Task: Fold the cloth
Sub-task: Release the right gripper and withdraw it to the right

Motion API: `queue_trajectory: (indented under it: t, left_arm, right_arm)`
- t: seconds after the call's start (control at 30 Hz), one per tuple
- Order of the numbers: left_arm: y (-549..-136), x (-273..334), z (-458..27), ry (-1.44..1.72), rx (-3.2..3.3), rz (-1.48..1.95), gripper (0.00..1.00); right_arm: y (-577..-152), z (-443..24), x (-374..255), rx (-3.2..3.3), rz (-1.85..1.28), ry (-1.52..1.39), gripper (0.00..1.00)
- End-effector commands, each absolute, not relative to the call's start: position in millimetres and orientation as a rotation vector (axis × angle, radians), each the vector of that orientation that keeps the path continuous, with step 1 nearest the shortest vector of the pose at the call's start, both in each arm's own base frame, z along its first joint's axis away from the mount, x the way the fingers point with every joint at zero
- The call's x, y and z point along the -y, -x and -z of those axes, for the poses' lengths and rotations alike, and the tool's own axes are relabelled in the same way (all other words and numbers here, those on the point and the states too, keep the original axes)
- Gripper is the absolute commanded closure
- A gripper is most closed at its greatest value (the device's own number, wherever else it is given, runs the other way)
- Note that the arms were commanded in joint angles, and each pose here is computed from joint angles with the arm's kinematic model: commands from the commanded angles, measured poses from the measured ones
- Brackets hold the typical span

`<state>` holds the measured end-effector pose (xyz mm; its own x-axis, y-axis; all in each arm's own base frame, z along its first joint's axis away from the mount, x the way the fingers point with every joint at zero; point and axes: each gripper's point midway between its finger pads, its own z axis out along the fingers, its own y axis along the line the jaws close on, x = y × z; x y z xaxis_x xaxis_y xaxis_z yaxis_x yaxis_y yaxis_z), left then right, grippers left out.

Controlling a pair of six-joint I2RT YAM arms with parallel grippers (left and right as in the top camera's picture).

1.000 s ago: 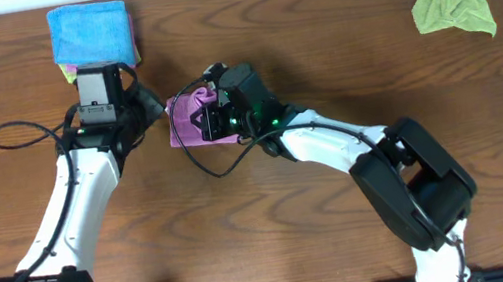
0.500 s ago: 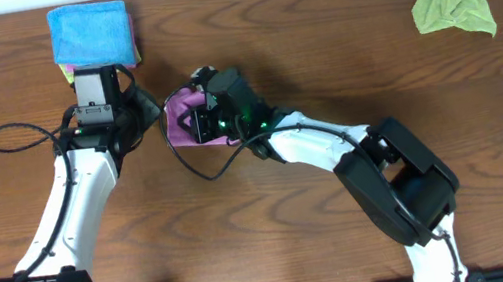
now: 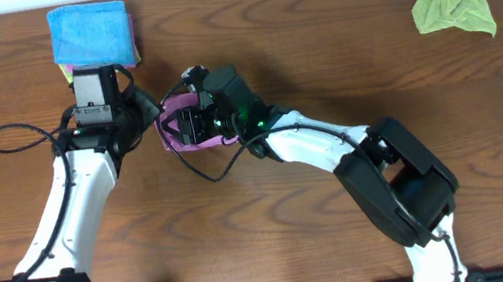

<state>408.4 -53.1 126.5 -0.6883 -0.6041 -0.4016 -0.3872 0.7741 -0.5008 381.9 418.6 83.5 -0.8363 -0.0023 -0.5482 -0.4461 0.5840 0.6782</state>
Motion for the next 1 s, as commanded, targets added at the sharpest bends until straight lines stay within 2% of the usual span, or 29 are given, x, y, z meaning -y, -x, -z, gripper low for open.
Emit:
queue_trajectory:
  t: [0.0,0.07,0.1,0.2,0.23,0.3,0.33,0.43,0.53,0.7,0.9,0.97]
  left_arm:
    - [-413,50,-150,0.701,-2.357,0.519,0.94]
    - [-411,46,-153,0.712,-2.351,0.516,0.93]
    - [-410,43,-155,0.721,-2.347,0.513,0.9]
    - [-403,33,-163,0.747,-2.335,0.515,0.69]
    - [-400,31,-165,0.756,-2.338,0.532,0.55]
    - [-392,31,-167,0.774,-2.36,0.601,0.4]
    - [-386,32,-165,0.796,-2.379,0.644,0.36]
    - [-371,32,-158,0.872,-2.437,0.745,0.31]
    - [-355,35,-146,0.919,-2.497,0.79,0.27]
    - [-341,42,-125,0.983,-2.535,0.835,0.26]
    - [-330,53,-91,1.082,-2.509,0.943,0.25]
    - [-328,54,-82,1.088,-2.498,0.954,0.21]
  right_arm:
    - [-384,-92,-422,-2.297,-1.217,0.383,0.47]
    - [-392,-100,-410,-2.292,-1.215,0.358,0.47]
    - [-396,-105,-404,-2.291,-1.214,0.345,0.47]
    - [-409,-119,-378,-2.3,-1.183,0.306,0.4]
    - [-412,-123,-368,-2.317,-1.173,0.283,0.34]
    - [-410,-133,-353,-2.333,-1.181,0.3,0.25]
    - [-409,-135,-342,-2.351,-1.151,0.311,0.18]
    - [-398,-147,-312,-2.403,-1.054,0.367,0.01]
    - [-381,-167,-273,-2.44,-0.892,0.435,0.01]
    - [-362,-192,-219,-2.476,-0.7,0.425,0.01]
    - [-335,-186,-165,-2.512,-0.692,0.308,0.01]
    - [-322,-182,-150,-2.497,-0.709,0.274,0.01]
